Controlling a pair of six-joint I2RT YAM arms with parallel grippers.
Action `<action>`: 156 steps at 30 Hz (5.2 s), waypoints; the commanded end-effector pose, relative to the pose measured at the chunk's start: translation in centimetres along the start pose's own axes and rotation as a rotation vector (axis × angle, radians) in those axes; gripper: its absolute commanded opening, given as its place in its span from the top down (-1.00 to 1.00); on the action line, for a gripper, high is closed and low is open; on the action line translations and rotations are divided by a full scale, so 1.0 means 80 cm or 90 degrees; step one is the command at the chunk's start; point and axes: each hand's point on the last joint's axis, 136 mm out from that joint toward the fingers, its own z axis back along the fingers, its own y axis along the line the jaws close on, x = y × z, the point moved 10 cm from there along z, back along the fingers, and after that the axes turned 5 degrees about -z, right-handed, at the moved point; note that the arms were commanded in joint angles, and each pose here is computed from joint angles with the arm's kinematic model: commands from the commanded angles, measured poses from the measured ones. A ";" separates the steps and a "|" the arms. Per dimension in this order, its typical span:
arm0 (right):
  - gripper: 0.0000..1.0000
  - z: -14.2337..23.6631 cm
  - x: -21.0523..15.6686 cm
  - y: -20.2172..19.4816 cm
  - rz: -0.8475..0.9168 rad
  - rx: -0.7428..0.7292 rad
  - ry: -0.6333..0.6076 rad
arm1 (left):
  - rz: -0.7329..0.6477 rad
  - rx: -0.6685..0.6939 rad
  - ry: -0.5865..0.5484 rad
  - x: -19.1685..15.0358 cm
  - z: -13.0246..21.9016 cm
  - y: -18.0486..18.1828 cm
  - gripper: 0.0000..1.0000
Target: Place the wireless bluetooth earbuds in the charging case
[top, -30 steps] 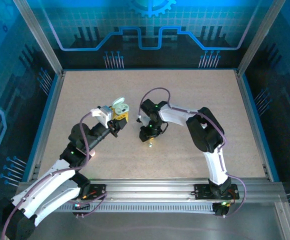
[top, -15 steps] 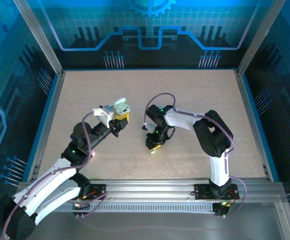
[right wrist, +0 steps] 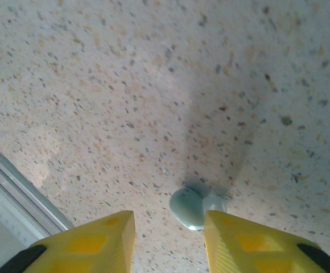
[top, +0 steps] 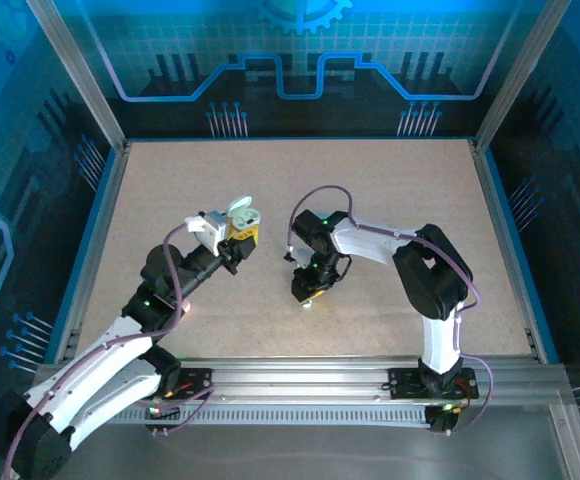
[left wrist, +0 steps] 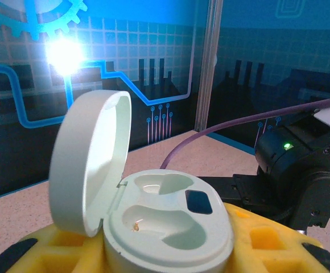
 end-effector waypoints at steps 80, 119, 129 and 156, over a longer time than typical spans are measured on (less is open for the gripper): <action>0.43 -0.047 0.012 0.020 -0.158 -0.152 0.049 | 0.011 -0.014 -0.038 0.015 0.012 -0.004 0.31; 0.62 0.232 -0.018 0.026 0.018 0.610 -0.228 | -0.001 -0.090 0.012 -0.008 -0.015 -0.010 0.31; 0.62 0.256 -0.023 0.040 -0.004 0.562 -0.287 | -0.033 -0.136 0.018 -0.024 -0.034 -0.021 0.30; 0.64 0.266 -0.020 0.057 0.037 0.440 -0.386 | -0.030 -0.262 -0.030 -0.004 -0.058 -0.047 0.30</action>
